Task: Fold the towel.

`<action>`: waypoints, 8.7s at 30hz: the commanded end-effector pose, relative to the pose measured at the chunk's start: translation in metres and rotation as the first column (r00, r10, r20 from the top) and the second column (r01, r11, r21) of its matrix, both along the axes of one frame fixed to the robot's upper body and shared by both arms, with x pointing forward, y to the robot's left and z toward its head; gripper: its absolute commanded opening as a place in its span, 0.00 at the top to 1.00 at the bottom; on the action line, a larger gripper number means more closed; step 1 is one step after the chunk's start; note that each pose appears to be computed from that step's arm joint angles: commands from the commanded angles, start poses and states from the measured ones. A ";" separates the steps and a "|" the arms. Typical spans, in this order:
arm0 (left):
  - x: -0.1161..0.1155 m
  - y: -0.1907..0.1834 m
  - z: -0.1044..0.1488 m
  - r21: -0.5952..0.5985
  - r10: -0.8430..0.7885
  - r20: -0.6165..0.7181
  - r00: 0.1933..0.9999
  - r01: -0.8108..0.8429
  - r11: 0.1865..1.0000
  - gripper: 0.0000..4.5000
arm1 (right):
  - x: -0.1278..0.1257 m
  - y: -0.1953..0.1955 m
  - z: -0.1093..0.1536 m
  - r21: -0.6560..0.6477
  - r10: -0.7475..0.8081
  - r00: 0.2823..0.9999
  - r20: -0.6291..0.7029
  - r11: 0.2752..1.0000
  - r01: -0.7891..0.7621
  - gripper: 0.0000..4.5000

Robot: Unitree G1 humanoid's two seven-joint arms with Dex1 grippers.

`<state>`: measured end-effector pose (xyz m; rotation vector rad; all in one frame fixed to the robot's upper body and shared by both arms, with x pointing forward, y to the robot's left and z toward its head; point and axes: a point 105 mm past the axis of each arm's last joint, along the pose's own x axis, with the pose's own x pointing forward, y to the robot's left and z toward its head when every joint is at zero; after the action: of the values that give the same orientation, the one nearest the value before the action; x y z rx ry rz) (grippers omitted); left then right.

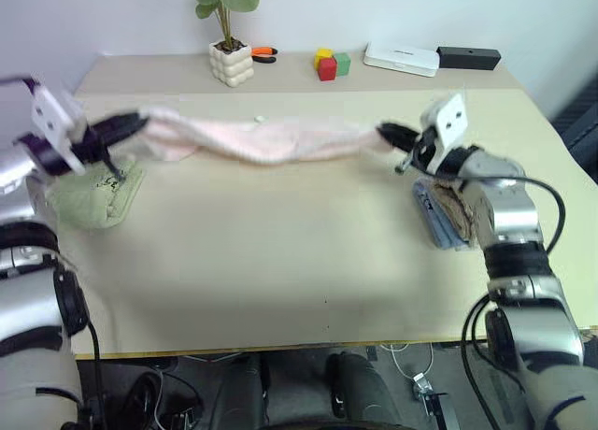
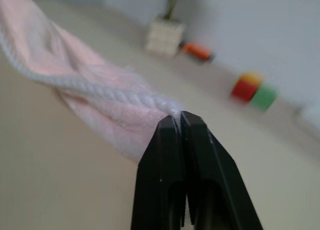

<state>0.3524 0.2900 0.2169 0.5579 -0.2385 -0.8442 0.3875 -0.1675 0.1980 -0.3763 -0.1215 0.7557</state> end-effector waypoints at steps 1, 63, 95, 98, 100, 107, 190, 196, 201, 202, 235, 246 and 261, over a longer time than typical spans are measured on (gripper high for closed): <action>-0.028 0.010 -0.005 0.068 -0.090 -0.045 0.995 0.093 0.993 1.00 | -0.026 0.005 0.004 -0.083 0.091 0.996 -0.017 0.992 -0.092 0.99; 0.008 0.012 -0.069 0.214 0.183 -0.202 0.962 -0.139 0.967 1.00 | -0.019 -0.028 -0.041 -0.416 0.010 0.997 -0.077 0.908 -0.041 0.99; 0.013 -0.085 -0.009 -0.650 -0.054 -0.309 0.949 -0.170 0.741 0.75 | -0.017 0.054 -0.003 0.356 -0.183 0.975 -0.127 0.909 0.218 0.88; 0.016 -0.097 -0.032 -0.727 -0.042 -0.395 0.918 -0.284 0.626 0.99 | -0.017 0.065 -0.028 0.392 -0.265 0.942 -0.206 0.860 0.327 1.00; 0.016 -0.111 -0.051 -0.725 -0.040 -0.459 0.887 -0.349 0.594 0.99 | -0.019 0.066 -0.052 0.381 -0.282 0.923 -0.261 0.848 0.367 1.00; 0.023 -0.101 -0.091 -0.660 0.076 -0.569 0.819 -0.510 0.552 0.99 | -0.022 0.035 -0.100 0.234 -0.410 0.874 -0.262 0.851 0.470 1.00; -0.039 -0.081 -0.033 -0.387 -0.352 -0.248 0.903 0.241 0.890 0.00 | -0.089 -0.018 -0.098 0.406 -0.250 0.646 -0.722 0.603 0.687 0.99; -0.036 -0.084 -0.032 -0.392 -0.354 -0.237 0.905 0.244 0.887 0.00 | -0.065 -0.021 -0.061 0.374 -0.309 0.773 -0.553 0.737 0.562 0.99; -0.035 -0.084 -0.031 -0.388 -0.351 -0.231 0.907 0.245 0.889 0.00 | -0.057 -0.028 -0.046 0.275 -0.338 0.839 -0.426 0.835 0.476 0.99; -0.035 -0.084 -0.031 -0.388 -0.350 -0.231 0.908 0.244 0.889 0.00 | -0.057 -0.028 -0.046 0.255 -0.338 0.846 -0.413 0.849 0.463 0.99; -0.051 -0.058 -0.038 -0.357 -0.303 -0.339 0.891 0.176 0.917 0.00 | -0.067 0.113 -0.020 -0.076 0.202 0.966 -0.162 0.973 -0.216 0.99; -0.062 -0.061 -0.038 -0.346 -0.288 -0.347 0.893 0.163 0.924 0.00 | -0.070 0.165 -0.040 -0.035 0.336 0.921 -0.199 0.936 -0.349 0.99; -0.068 -0.060 -0.039 -0.344 -0.265 -0.352 0.898 0.139 0.929 0.00 | -0.076 0.195 -0.065 -0.036 0.391 0.885 -0.252 0.910 -0.413 0.99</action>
<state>0.2865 0.2275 0.1651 0.0267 -0.0191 -1.0825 0.3140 0.0229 0.1227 -0.3495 0.1092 1.1944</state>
